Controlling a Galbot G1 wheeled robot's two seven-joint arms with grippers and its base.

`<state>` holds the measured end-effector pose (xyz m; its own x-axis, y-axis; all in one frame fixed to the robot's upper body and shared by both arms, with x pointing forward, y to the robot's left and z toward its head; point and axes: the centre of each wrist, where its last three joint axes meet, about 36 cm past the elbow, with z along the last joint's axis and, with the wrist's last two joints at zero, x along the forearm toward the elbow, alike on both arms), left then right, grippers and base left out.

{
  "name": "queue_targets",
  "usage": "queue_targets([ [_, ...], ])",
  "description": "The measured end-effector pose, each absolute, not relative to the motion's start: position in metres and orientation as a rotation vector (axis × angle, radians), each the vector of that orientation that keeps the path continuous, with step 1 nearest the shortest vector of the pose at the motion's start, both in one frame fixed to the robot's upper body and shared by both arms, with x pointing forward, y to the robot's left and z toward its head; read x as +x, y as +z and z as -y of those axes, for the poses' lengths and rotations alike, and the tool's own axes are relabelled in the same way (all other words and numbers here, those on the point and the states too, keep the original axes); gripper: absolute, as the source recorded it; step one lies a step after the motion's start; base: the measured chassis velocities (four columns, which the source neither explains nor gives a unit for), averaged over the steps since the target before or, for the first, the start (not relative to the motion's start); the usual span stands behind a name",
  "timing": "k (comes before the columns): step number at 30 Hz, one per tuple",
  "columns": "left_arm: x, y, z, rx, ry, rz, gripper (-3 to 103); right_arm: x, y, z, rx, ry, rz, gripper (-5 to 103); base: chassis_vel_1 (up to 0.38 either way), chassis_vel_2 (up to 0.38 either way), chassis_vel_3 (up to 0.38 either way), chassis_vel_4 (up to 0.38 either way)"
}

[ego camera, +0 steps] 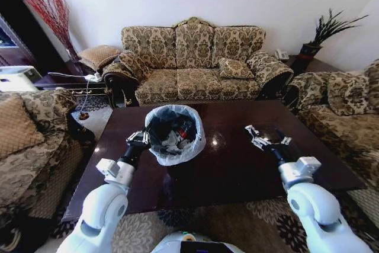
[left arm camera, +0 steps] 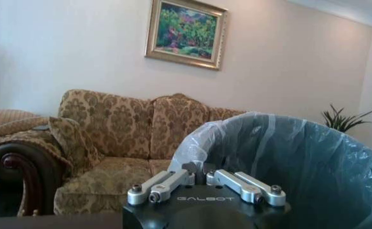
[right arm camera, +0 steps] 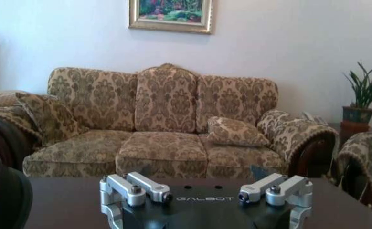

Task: Move to the front of the table and place the trash on the table into the trash bin.

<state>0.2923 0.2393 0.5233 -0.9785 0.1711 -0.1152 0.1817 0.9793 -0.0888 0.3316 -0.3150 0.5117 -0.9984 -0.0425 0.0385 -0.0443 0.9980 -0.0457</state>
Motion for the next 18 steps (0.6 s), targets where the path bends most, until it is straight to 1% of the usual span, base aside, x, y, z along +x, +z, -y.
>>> queue_targets([
  [4, 0.290, 0.519, -0.238, 0.300, -0.145, -3.031, 3, 0.338, 0.507, 0.314, 0.091, 0.072, 3.090, 100, -0.096, -0.081, 0.099, 0.080],
  [10, 0.290, 0.516, -0.236, 0.314, -0.135, -3.034, 3, 0.346, 0.500, 0.313, 0.102, 0.066, 3.075, 100, -0.161, -0.180, 0.198, 0.191],
  [13, 0.290, 0.514, -0.235, 0.320, -0.127, -3.040, 3, 0.349, 0.496, 0.314, 0.095, 0.062, 3.076, 100, -0.242, -0.220, 0.276, 0.285],
  [18, 0.287, 0.511, -0.235, 0.320, -0.117, -3.046, 3, 0.355, 0.493, 0.315, 0.073, 0.059, 3.084, 100, -0.243, -0.236, 0.354, 0.340],
])
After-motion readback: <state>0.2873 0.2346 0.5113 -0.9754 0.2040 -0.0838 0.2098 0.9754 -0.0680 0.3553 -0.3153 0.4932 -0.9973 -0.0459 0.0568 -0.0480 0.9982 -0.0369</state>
